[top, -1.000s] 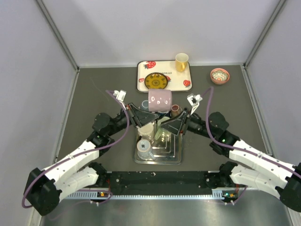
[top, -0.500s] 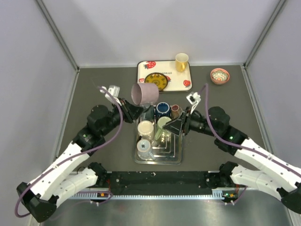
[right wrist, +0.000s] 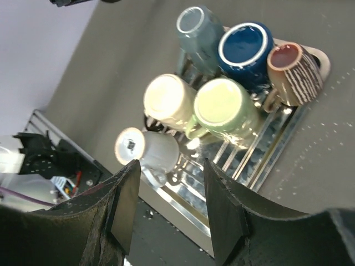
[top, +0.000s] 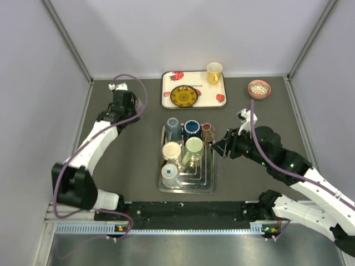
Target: Turn the mug right side up
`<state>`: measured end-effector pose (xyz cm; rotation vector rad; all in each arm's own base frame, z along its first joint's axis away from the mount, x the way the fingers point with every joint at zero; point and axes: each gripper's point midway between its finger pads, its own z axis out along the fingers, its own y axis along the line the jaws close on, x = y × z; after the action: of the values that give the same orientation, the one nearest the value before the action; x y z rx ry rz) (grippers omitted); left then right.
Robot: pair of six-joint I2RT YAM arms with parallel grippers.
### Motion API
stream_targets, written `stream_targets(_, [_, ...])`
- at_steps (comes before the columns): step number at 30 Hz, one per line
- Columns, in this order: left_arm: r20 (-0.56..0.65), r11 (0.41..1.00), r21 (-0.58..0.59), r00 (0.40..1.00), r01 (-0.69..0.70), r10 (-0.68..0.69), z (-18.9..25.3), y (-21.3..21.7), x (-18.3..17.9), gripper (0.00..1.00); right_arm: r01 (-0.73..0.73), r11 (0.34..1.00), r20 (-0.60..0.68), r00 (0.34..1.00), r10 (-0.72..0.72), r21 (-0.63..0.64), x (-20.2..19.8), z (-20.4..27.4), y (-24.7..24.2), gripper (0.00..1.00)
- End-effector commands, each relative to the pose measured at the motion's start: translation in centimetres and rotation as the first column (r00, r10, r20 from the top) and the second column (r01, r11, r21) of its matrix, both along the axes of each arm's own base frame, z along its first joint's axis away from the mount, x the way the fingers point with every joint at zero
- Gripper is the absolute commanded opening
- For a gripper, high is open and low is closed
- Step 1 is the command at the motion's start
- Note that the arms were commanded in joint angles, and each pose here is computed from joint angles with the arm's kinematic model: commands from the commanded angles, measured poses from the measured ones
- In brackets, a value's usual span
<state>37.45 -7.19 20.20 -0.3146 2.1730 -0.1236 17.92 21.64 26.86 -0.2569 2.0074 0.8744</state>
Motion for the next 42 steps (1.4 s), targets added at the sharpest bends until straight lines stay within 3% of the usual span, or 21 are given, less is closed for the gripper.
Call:
stream_targets(1, [0.021,0.999,0.036,1.0,-0.022,0.021,0.7,1.3,4.5,0.0,0.054,0.993,-0.002,0.998,-0.055,-0.109,0.5,-2.3,-1.6,0.49])
stream_targets(13, [-0.116,0.989,0.144,0.993,-0.022,0.039,-4.7,2.4,12.4,0.0,0.091,0.967,-0.025,0.995,-0.1,-0.238,1.8,-5.7,-2.1,0.51])
stream_targets(27, [-0.234,0.992,0.126,0.972,-0.003,0.032,-9.8,1.4,13.6,0.0,0.114,0.954,-0.021,0.992,-0.125,-0.278,2.8,-6.4,-1.9,0.54])
stream_targets(28, [-0.243,0.992,0.13,0.969,-0.004,0.036,-10.1,1.4,13.4,0.02,0.117,0.952,-0.024,0.991,-0.128,-0.281,2.9,-6.5,-2.0,0.55])
stream_targets(29, [-0.248,0.991,0.134,0.968,-0.009,0.042,-10.2,1.6,13.3,0.13,0.112,0.953,-0.029,0.992,-0.126,-0.283,2.9,-6.6,-1.9,0.55])
stream_targets(32, [-0.258,0.991,0.135,0.964,-0.022,0.057,-10.2,1.8,12.7,0.35,0.104,0.953,-0.037,0.992,-0.12,-0.286,2.7,-6.9,-1.8,0.58])
stream_targets(38, [-0.179,0.989,0.136,0.98,-0.062,0.086,-6.4,2.5,11.9,0.51,0.115,0.955,-0.038,0.991,-0.13,-0.274,2.6,-6.8,-2.0,0.61])
stream_targets(41, [-0.133,0.987,0.127,0.985,-0.097,0.114,-3.3,2.9,11.0,0.54,0.127,0.952,-0.03,0.99,-0.141,-0.28,2.8,-6.8,-2.2,0.8])
stream_targets(42, [-0.088,0.987,0.111,0.988,-0.116,0.126,-0.9,3.0,10.4,0.55,0.137,0.949,-0.026,0.988,-0.151,-0.283,2.9,-6.8,-2.4,0.97])
